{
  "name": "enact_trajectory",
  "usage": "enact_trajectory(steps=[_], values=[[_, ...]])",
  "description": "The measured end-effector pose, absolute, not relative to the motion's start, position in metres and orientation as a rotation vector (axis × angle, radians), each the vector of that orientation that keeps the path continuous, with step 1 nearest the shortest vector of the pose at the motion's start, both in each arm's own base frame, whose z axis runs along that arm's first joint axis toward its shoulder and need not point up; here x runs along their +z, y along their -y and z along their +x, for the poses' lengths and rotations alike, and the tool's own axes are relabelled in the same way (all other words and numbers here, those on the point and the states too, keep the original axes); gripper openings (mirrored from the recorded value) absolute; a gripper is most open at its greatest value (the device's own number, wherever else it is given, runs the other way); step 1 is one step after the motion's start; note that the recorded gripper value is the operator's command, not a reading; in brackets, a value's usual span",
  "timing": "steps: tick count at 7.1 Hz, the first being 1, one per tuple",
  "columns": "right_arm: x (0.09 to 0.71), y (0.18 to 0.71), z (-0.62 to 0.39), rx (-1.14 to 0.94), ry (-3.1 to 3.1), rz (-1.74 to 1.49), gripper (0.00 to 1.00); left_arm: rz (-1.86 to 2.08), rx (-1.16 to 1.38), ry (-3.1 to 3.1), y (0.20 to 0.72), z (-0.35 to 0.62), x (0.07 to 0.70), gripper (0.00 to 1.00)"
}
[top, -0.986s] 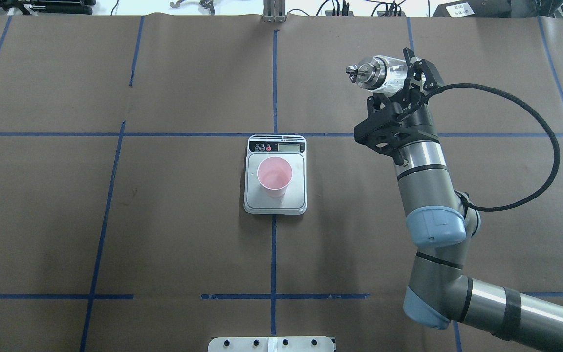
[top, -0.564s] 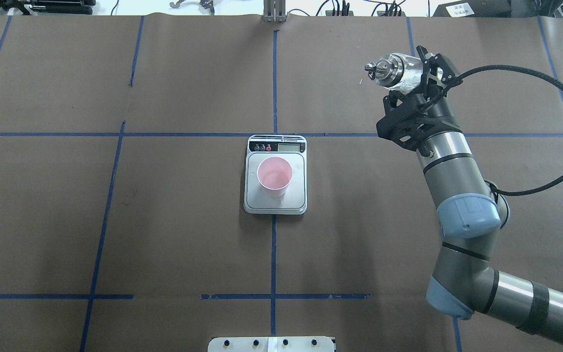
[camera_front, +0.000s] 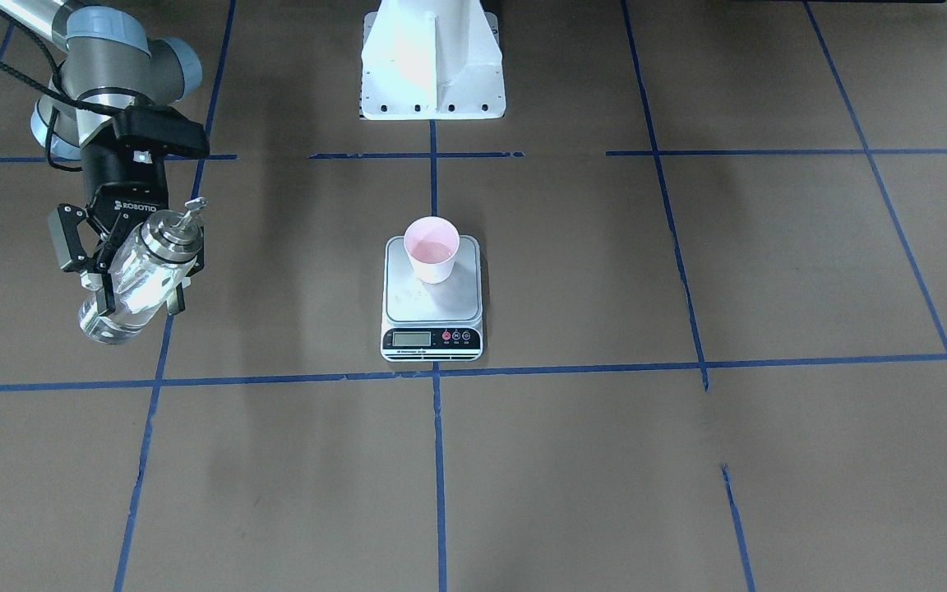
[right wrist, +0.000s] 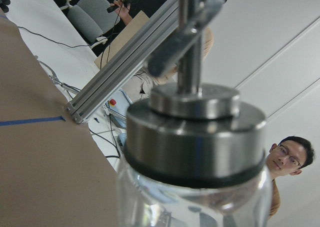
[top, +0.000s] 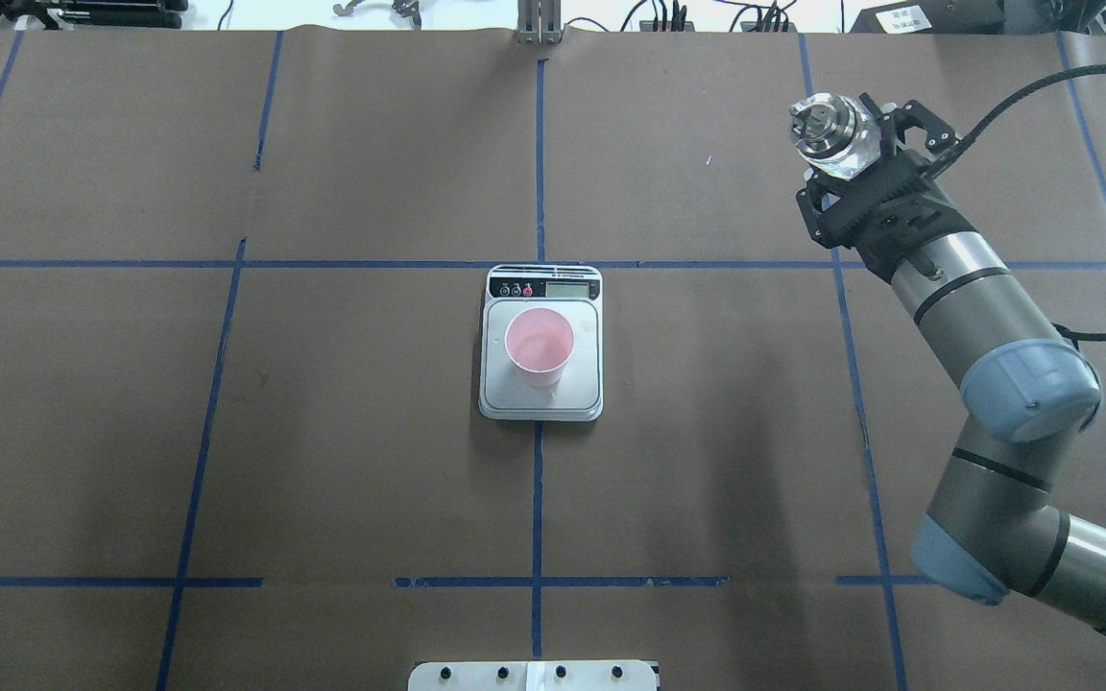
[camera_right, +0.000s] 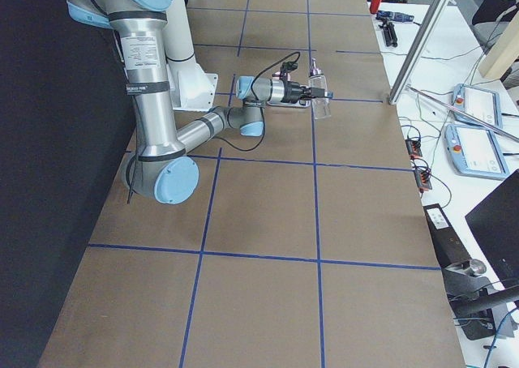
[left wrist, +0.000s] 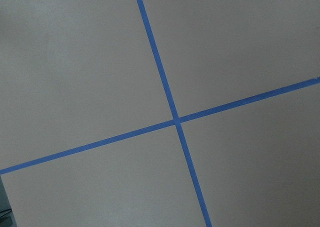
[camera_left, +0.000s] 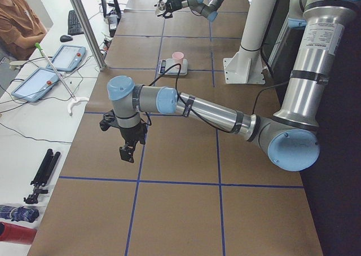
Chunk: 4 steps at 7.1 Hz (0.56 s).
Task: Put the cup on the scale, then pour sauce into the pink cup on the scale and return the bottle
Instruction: 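Carry the upright bottle with the right gripper farther from the scale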
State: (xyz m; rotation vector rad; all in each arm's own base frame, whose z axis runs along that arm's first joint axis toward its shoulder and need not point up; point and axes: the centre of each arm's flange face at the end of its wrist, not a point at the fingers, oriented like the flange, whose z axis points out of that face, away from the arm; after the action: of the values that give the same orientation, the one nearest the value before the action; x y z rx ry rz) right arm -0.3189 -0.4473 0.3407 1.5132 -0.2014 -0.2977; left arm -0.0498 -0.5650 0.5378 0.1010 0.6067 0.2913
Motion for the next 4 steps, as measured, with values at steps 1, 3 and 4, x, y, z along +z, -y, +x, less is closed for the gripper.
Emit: enact_trajectory(steps=[1,3,4], values=[[0.339,0.444,-0.304,-0.277,0.268,1.474,0.0,0.102,0.291,-0.607,0.565,-0.05,0.537,1.0],[0.346,0.438,-0.286,-0.213,0.395,1.394,0.0,0.102,0.291,-0.608,0.566,-0.05,0.537,1.0],[0.356,0.434,-0.279,-0.171,0.447,1.355,0.0,0.103,0.291,-0.608,0.566,-0.05,0.537,1.0]])
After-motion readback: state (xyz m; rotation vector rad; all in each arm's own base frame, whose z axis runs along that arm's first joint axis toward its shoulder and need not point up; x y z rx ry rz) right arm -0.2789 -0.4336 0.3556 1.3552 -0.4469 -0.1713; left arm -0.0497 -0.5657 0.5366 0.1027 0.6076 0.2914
